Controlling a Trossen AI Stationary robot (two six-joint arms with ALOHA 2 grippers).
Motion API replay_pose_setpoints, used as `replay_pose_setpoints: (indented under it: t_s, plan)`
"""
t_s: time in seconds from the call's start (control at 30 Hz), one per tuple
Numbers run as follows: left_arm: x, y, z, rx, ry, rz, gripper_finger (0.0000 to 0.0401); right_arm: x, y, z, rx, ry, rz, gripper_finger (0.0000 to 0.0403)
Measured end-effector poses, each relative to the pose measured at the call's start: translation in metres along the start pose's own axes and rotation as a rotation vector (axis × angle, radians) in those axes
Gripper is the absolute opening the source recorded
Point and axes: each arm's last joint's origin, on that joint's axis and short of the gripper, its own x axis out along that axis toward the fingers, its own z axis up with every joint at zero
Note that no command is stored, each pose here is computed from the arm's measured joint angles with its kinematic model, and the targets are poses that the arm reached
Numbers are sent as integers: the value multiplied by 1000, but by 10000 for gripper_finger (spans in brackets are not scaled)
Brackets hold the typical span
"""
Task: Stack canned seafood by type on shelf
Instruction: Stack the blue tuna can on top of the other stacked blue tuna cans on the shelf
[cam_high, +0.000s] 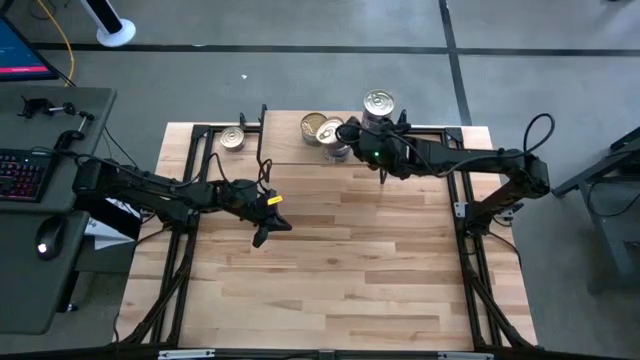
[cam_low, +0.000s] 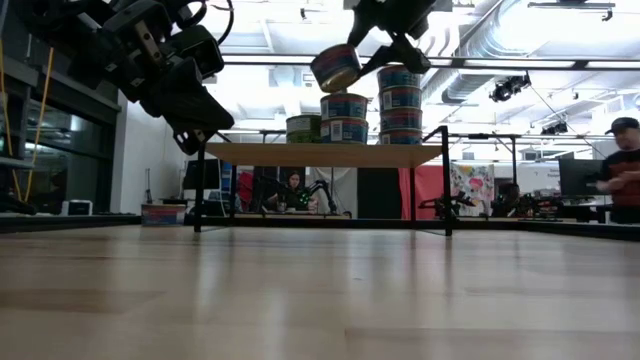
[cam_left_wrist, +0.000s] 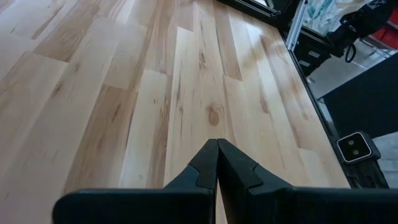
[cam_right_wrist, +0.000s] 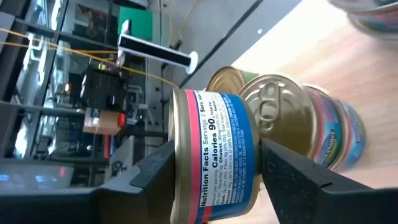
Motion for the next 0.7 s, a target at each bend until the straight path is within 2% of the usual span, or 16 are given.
replay_pose_setpoints:
  t_s: [0.33,0.7]
  plan:
    - [0,0,0,-9,0,0,0,0,-8,1,-12,-53,-67,202]
    - [0,0,0,-9,0,0,0,2,-8,6,-8,-90,-71,202]
